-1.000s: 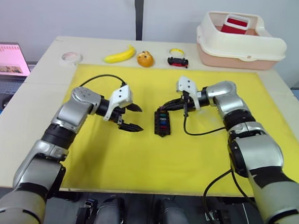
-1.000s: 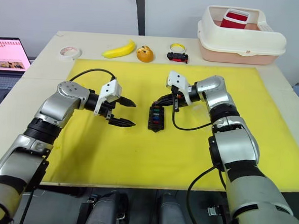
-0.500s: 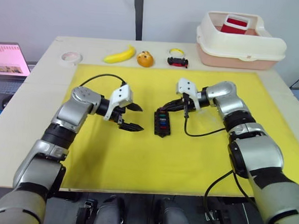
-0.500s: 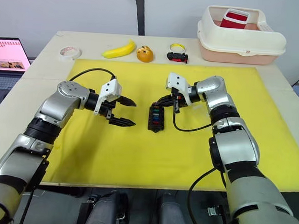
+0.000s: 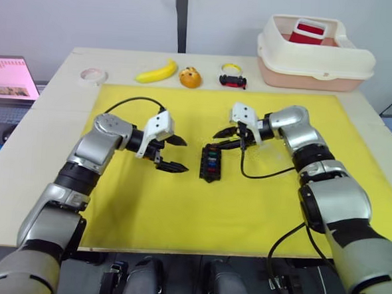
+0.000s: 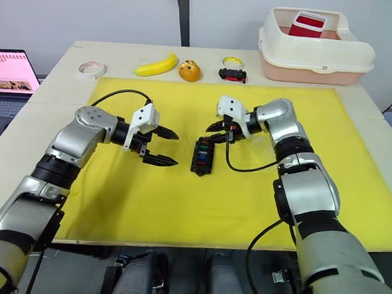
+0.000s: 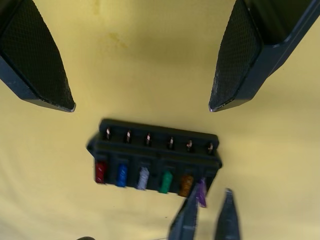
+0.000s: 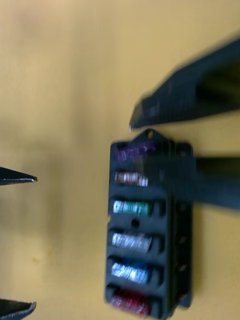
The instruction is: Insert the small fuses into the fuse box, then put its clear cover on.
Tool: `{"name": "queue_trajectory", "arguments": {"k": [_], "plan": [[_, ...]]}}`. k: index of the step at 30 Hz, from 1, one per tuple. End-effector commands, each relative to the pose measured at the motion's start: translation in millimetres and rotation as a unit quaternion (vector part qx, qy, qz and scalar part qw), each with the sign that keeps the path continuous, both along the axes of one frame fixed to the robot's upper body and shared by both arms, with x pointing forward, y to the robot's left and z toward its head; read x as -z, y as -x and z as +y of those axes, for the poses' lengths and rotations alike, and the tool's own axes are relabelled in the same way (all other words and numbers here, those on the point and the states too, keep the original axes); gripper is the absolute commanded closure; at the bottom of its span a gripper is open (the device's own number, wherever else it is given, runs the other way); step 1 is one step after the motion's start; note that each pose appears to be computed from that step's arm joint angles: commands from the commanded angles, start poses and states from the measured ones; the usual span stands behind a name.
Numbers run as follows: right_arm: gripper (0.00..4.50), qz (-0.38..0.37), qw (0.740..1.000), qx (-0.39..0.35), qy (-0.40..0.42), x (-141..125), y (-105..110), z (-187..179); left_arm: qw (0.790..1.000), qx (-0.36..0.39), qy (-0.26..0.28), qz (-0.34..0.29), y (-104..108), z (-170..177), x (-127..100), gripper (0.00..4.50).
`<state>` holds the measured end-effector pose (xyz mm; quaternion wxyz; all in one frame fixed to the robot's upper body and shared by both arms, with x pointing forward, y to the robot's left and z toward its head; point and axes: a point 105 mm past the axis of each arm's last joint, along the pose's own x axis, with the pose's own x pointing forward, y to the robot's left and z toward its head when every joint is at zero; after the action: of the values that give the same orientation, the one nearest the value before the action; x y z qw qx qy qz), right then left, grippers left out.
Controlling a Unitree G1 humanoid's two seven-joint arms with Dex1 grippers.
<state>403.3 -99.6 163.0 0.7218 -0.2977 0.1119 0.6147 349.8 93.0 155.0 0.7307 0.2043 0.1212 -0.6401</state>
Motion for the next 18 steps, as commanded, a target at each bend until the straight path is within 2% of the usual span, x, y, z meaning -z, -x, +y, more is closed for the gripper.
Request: {"name": "queue_trajectory", "arguments": {"k": [1, 11, 18], "plan": [[2.63, -0.016, 1.0, -0.01, 0.0, -8, -1, 5, 1.0, 0.009, 0.007, -0.021, 1, -2, -13, 0.0], [2.63, -0.009, 0.999, -0.002, -0.03, -24, -2, 2, 1.0, 0.011, 0.008, -0.02, 0, -4, -12, 0.0], [2.63, 0.008, 1.0, -0.003, -0.024, -19, 0, 1, 1.0, 0.012, 0.009, -0.021, 0, -4, -11, 0.0]]}}
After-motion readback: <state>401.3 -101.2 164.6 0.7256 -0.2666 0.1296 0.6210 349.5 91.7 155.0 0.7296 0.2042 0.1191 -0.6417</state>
